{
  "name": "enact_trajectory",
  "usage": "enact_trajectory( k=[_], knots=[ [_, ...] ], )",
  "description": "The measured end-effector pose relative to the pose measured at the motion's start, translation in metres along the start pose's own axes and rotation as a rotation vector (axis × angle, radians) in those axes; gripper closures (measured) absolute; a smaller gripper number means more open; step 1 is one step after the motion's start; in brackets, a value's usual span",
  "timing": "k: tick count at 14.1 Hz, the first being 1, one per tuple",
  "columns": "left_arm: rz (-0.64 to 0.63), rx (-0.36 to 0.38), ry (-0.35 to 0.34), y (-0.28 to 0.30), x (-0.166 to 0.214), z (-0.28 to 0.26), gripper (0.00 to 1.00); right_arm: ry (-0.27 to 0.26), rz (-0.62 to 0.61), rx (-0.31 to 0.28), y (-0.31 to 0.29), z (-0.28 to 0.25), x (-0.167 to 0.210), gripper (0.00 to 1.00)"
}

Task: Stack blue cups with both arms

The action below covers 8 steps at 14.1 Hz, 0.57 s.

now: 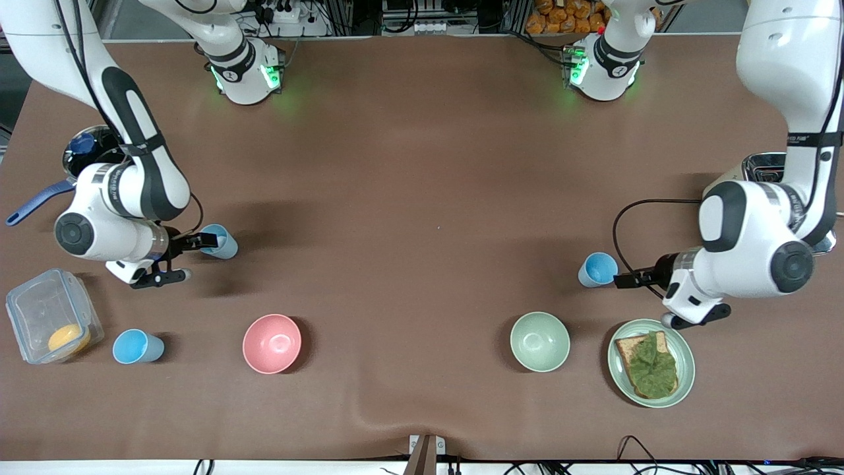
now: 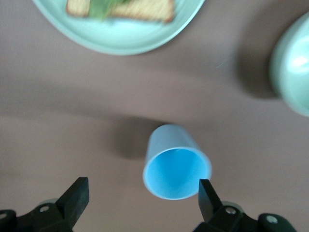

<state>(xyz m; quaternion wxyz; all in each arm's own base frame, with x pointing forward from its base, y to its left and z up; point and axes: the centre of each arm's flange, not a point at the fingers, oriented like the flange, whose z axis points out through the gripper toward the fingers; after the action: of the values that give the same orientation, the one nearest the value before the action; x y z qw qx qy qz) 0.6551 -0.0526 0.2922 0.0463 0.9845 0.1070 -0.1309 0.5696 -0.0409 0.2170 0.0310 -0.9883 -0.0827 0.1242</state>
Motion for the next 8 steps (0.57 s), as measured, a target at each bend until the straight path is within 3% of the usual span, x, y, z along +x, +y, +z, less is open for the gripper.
enact_trajectory(
  k=[1, 2, 5, 8],
  knots=[
    [-0.002, 0.014, -0.027, -0.005, -0.006, 0.013, 0.00, -0.004, -0.011, 0.001, 0.000, 0.002, -0.001, 0.07],
    [-0.005, 0.022, -0.049, -0.008, -0.011, 0.024, 0.00, -0.005, -0.017, 0.001, -0.001, 0.003, -0.001, 0.14],
    [-0.007, 0.033, -0.079, -0.012, -0.020, 0.047, 0.00, -0.012, -0.023, 0.003, -0.001, 0.006, -0.002, 0.47],
    [-0.008, 0.026, -0.060, -0.012, -0.018, 0.061, 0.00, -0.029, -0.029, 0.009, -0.003, 0.004, -0.001, 0.79]
  ],
)
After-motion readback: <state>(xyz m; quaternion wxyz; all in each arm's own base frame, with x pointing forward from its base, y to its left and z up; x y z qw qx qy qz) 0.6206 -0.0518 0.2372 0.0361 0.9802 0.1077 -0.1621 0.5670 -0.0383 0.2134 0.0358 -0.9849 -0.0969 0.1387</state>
